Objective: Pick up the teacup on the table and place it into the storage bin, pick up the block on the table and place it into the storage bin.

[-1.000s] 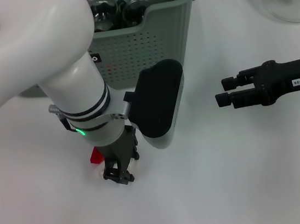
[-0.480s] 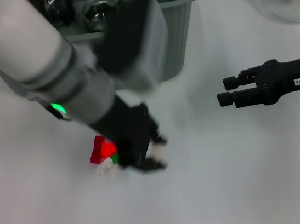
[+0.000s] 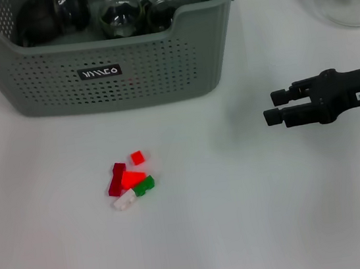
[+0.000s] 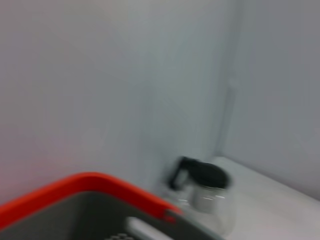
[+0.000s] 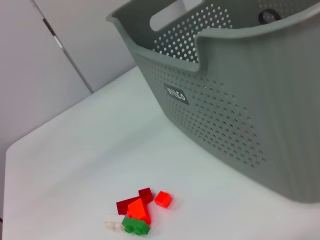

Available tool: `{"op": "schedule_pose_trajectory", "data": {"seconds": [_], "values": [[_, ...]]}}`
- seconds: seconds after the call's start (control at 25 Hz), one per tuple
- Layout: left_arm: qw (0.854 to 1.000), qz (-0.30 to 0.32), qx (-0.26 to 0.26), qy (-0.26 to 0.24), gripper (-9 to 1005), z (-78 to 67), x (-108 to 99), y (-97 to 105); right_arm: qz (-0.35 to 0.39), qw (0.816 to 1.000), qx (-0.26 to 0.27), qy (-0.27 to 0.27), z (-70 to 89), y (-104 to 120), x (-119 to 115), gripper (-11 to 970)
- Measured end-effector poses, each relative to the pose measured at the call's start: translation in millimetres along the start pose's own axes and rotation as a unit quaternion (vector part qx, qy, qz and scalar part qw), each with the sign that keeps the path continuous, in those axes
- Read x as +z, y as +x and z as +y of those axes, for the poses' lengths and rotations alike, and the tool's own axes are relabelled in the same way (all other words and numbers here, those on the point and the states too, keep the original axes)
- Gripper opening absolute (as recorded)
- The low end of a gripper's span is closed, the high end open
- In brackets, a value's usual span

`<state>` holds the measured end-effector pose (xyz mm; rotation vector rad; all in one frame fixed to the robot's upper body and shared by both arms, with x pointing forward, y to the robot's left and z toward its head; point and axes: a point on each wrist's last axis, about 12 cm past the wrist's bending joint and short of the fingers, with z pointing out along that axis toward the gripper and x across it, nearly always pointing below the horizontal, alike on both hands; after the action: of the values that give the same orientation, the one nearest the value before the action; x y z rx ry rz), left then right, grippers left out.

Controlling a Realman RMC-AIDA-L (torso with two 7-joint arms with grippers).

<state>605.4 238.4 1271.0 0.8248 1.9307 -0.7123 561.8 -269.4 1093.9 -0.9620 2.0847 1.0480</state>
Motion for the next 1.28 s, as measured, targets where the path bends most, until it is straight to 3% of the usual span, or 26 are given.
{"op": "schedule_pose_trajectory", "data": {"seconds": [0.24, 0.48, 0.64, 0.8, 1.28], "values": [[0.992, 0.069, -0.008, -0.103, 410, 17.1, 16, -18, 0.001, 1.000, -0.001, -0.001, 0.1, -1, 0, 596], [0.959, 0.188, 0.009, -0.210, 411, 31.7, 45, -19, 0.007, 1.000, -0.001, 0.001, -0.7, -1, 1, 596], [0.944, 0.244, 0.008, -0.221, 412, 34.4, 64, -15, 0.008, 1.000, -0.001, 0.001, -1.1, -1, 0, 596], [0.932, 0.277, -0.001, -0.234, 413, 40.8, 70, -7, 0.009, 1.000, -0.001, 0.001, -1.3, -1, 0, 597], [0.921, 0.323, -0.003, -0.220, 415, 42.1, 80, 18, 0.013, 1.000, -0.003, 0.001, -1.8, -2, 0, 596]]}}
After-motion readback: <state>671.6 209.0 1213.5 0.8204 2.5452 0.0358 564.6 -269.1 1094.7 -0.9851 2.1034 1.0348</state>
